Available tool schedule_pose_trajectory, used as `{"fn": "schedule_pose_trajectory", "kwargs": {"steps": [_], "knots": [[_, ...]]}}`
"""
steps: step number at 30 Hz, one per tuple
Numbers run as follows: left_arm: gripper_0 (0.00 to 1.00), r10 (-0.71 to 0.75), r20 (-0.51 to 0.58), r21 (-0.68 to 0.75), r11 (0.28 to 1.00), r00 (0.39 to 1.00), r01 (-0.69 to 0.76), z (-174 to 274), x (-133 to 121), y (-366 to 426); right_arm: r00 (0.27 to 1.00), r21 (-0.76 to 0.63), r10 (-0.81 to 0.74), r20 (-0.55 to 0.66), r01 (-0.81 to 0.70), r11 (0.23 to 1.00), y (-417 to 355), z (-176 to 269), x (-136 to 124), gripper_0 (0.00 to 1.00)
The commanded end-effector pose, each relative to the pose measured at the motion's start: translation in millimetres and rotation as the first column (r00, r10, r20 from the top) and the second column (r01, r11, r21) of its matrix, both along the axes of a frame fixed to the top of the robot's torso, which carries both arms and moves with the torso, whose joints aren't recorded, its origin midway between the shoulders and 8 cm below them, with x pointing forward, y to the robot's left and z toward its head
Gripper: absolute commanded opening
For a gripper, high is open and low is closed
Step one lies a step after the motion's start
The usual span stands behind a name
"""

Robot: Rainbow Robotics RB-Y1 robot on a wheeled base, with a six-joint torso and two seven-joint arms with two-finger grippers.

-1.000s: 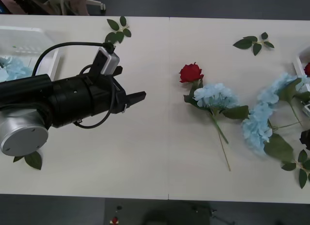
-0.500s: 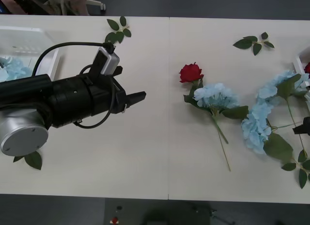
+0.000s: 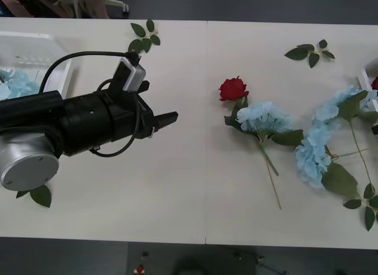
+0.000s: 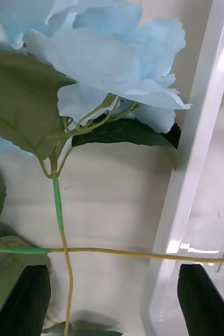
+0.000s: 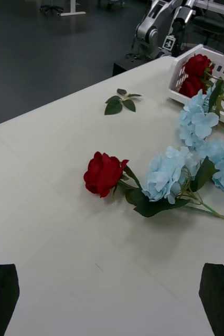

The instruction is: Put the red flowers into the right box and the blue flowers into the left box

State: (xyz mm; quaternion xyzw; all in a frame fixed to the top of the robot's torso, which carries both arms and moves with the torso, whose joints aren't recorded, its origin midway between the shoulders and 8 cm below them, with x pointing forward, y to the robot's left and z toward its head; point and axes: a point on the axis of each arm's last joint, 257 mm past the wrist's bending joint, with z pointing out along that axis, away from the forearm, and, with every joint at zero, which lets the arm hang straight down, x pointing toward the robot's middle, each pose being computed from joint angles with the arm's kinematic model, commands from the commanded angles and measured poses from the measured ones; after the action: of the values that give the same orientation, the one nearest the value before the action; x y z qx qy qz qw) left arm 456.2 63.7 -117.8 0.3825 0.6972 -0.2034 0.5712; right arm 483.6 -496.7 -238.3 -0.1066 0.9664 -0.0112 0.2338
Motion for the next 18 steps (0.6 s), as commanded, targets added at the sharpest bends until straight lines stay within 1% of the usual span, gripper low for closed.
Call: {"fn": "schedule_pose_trajectory", "kwargs": {"steps": [1, 7, 14, 18], "knots": [[1.00, -0.026, 0.088, 0.024, 0.999, 0.996, 0.024, 28.6, 3.1, -3.4, 1.000, -0.001, -0.007, 0.007, 0.007, 1.000, 6.1, -10.6, 10.0, 0.71], [1.00, -0.026, 0.088, 0.024, 0.999, 0.996, 0.024, 28.6, 3.1, -3.4, 1.000, 0.005, -0.012, 0.007, 0.012, 1.000, 18.7, -34.8, 22.0, 0.71], [1.00, -0.026, 0.088, 0.024, 0.999, 0.996, 0.024, 28.6, 3.1, -3.4, 1.000, -0.040, -0.011, 0.006, 0.011, 0.999, 24.1, -51.2, 35.1, 0.71], [1.00, -0.026, 0.088, 0.024, 0.999, 0.996, 0.024, 28.6, 3.1, -3.4, 1.000, -0.055, -0.016, 0.002, 0.016, 0.998, 27.3, -61.3, 41.3, 0.65]]}}
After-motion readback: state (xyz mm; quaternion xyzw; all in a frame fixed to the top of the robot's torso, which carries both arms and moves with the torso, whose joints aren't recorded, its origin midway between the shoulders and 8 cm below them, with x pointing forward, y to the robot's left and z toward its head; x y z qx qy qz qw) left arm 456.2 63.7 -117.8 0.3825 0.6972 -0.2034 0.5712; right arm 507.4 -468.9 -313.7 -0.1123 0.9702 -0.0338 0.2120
